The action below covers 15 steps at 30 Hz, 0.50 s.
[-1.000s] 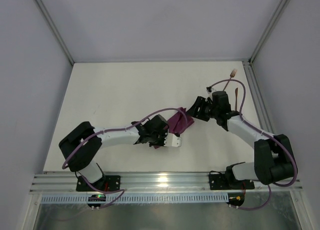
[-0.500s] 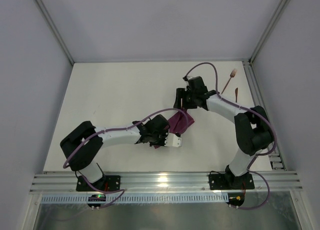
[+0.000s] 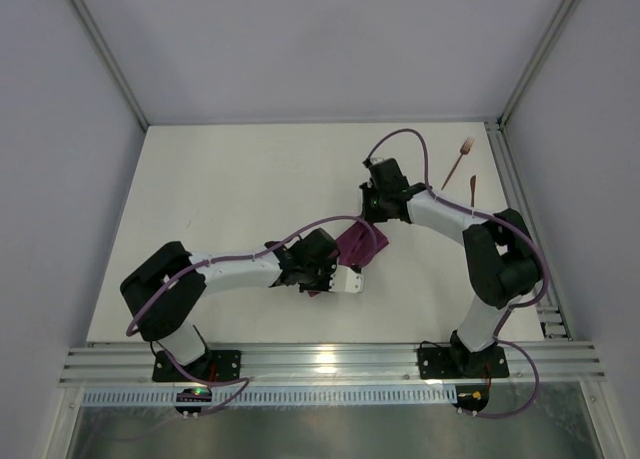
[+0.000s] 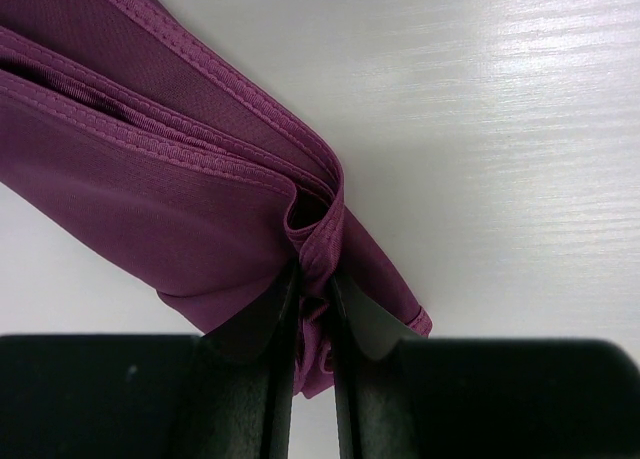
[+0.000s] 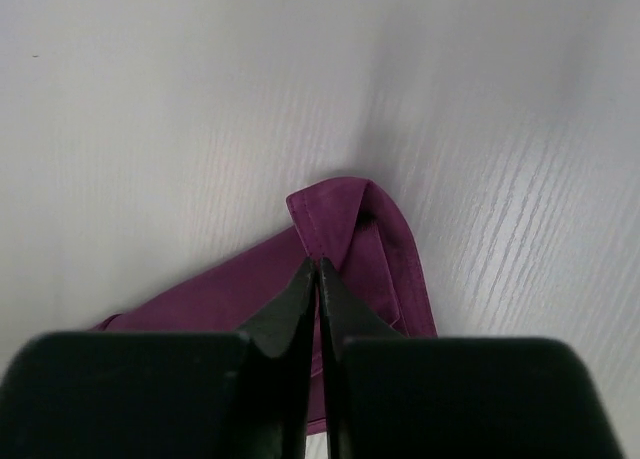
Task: Fold the napkin into a case and place the utensils inside
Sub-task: Pick up the 2/3-rectangle-folded napkin at the center of the board.
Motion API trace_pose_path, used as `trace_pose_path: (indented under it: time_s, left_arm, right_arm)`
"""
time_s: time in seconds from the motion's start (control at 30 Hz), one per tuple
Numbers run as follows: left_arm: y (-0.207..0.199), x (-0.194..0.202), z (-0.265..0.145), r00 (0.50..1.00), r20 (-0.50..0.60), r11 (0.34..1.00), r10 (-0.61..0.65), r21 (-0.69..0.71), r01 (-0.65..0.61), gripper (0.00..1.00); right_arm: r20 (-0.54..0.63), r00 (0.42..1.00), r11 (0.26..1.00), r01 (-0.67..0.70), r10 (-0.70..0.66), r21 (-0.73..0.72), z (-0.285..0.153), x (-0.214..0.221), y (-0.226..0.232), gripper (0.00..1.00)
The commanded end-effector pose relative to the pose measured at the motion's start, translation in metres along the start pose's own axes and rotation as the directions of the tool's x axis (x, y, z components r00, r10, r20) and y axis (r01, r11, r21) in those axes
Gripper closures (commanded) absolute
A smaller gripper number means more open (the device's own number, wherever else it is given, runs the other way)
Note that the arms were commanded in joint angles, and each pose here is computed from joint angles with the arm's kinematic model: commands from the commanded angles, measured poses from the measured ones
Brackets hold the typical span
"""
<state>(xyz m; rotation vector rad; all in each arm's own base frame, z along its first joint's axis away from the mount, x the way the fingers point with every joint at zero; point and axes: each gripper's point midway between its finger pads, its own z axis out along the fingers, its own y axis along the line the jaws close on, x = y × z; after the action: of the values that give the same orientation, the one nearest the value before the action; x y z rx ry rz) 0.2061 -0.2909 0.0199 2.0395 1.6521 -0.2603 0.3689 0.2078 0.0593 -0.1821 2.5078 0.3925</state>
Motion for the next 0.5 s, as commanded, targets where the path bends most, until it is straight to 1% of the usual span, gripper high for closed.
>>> trace_pose_path:
  time_s: [0.0,0.03,0.3,0.4,0.47]
  left_arm:
    - [-0.020,0.017,0.002,0.998,-0.061,0.997,-0.035,0.064,0.039,0.81]
    - [-0.021,0.016,0.001,0.998,-0.057,0.997,-0.038,0.064,0.041,0.81]
    - [-0.021,0.018,-0.002,0.998,-0.059,0.998,-0.038,0.056,0.042,0.81]
    - [-0.022,0.020,-0.002,0.997,-0.066,0.997,-0.043,0.056,0.047,0.80]
    - [-0.021,0.020,-0.004,0.997,-0.063,0.997,-0.053,0.047,0.056,0.80]
  right_arm:
    - [0.062,0.998,1.000,0.003,-0.003,-0.004,-0.008,-0.013,0.003,0.96]
    - [0.057,0.998,1.000,0.000,0.001,-0.005,-0.007,-0.010,0.002,0.97]
    - [0.099,0.995,0.997,-0.014,0.021,-0.075,-0.022,-0.016,0.014,0.97]
    - [0.117,0.992,0.996,-0.032,0.043,-0.089,-0.030,-0.013,0.014,0.97]
    - [0.113,0.991,0.993,-0.055,0.067,-0.102,-0.033,-0.004,0.013,0.97]
